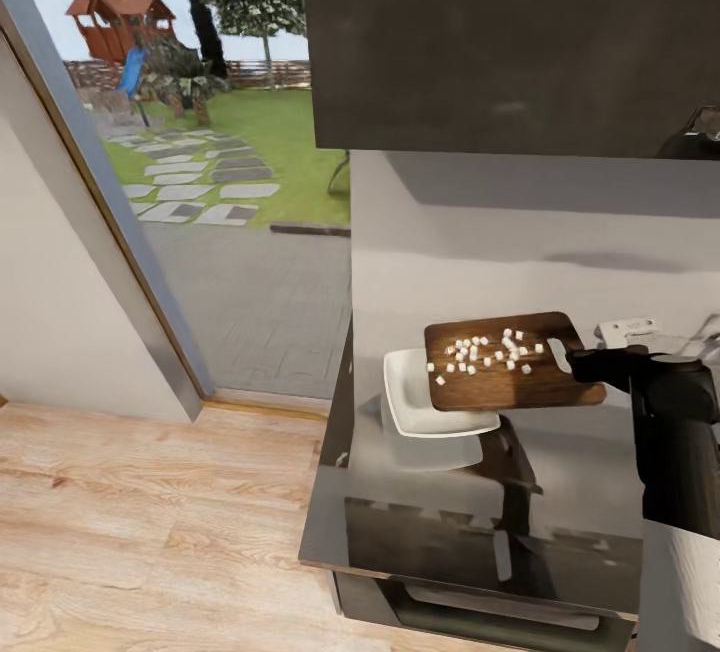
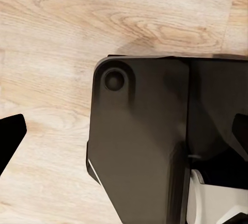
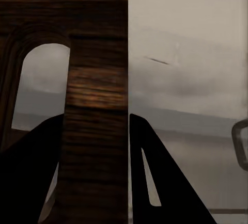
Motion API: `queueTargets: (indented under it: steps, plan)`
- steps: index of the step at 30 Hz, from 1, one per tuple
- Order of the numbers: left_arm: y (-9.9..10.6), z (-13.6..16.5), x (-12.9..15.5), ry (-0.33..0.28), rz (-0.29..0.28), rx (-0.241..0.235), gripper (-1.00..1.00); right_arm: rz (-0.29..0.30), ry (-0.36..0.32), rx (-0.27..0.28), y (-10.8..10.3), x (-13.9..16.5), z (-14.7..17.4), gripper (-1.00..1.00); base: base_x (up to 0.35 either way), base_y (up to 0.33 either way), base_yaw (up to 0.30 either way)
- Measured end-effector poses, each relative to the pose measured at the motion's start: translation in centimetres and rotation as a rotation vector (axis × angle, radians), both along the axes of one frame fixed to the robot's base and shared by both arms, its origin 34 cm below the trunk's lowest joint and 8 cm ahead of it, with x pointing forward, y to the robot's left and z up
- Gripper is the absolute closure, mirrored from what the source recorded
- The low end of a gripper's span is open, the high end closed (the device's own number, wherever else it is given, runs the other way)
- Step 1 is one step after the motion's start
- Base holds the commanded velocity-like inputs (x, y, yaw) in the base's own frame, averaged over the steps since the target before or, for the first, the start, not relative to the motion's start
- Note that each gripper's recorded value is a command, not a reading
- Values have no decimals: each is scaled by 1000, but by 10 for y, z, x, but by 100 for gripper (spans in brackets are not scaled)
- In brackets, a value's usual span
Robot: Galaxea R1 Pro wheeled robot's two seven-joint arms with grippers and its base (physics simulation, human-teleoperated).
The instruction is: In the kitchen, take the Vidalia onion out of the sink, dice it on the chopping board with the paring knife, put the diced onion into the bowl on the countertop, then place both the paring knife and the chopping board into the sink.
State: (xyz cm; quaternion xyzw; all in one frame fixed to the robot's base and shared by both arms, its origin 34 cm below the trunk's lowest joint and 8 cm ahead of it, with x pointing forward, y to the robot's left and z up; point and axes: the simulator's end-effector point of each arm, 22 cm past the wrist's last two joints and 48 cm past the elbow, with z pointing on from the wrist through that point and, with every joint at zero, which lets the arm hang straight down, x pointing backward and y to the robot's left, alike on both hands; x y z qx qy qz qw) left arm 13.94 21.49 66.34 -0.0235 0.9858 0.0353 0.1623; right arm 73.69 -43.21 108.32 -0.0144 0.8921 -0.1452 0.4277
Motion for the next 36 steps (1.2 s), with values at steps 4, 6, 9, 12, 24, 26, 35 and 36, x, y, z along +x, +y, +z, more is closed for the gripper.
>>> queueTargets:
  steps: [4,6,9,12,24,26,35,36]
  plan:
    - [0,0,0,0,0,0,-100,-2,-1,-5,0,0,0,100,0,0,0]
    - [0,0,0,0,0,0,-100,6,0,-10,2,1,0,100,0,0,0]
    - [0,0,0,0,0,0,-100,22,2,-28,10,5,1,100,0,0,0]
    - [0,0,0,1,0,0,-100,16,-2,-70,11,7,4,100,0,0,0]
    - [0,0,0,1,-1,0,-100,12,-6,-96,12,8,6,100,69,-67,0]
    - [0,0,0,1,-1,0,-100,15,-6,-98,13,9,6,100,22,-21,0]
    - [0,0,-1,2,-1,0,-100,26,-12,-139,22,14,10,100,3,-2,0]
    - [0,0,-1,2,-1,0,-100,37,-12,-137,27,15,9,100,0,0,0]
